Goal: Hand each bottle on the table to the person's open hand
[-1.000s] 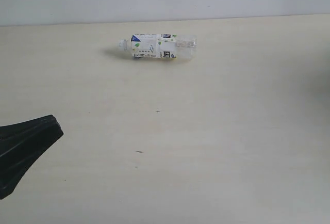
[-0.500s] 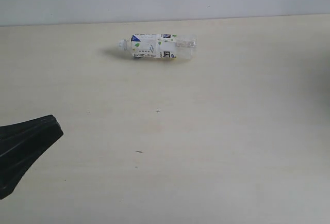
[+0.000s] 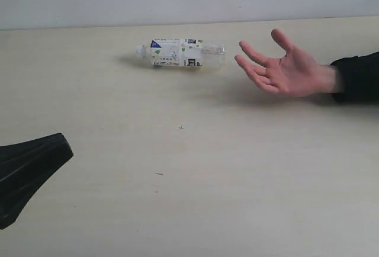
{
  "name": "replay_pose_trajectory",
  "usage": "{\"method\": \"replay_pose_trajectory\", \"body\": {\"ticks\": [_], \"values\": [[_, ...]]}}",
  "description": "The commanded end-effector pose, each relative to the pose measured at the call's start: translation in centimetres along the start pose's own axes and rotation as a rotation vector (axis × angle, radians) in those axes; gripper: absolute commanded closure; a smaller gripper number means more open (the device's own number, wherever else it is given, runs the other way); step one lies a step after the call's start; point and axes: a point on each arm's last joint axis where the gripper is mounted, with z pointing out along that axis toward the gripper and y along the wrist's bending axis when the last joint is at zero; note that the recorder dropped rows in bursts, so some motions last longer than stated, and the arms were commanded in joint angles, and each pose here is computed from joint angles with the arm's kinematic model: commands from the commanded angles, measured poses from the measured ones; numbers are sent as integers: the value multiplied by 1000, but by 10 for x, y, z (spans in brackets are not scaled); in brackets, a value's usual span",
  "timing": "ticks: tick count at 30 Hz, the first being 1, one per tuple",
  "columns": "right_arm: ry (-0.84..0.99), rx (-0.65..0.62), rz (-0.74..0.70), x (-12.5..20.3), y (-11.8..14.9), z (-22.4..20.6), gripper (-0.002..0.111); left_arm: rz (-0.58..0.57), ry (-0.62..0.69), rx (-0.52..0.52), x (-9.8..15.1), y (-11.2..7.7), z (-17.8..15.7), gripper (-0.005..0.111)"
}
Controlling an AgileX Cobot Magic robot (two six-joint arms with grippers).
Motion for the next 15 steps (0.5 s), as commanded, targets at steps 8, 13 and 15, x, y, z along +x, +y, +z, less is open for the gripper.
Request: {"method": "replay_pose_trajectory", "body": {"ticks": [8, 13, 15], "values": [[-5, -8, 8, 0, 1, 0, 108, -6, -10, -8, 0, 1, -1, 107], [-5, -8, 8, 0, 1, 0, 108, -46, -127, -180, -30, 16, 9, 107], [-5, -8, 8, 0, 1, 0, 108, -21, -145, -280, -46, 25, 18, 107]]}}
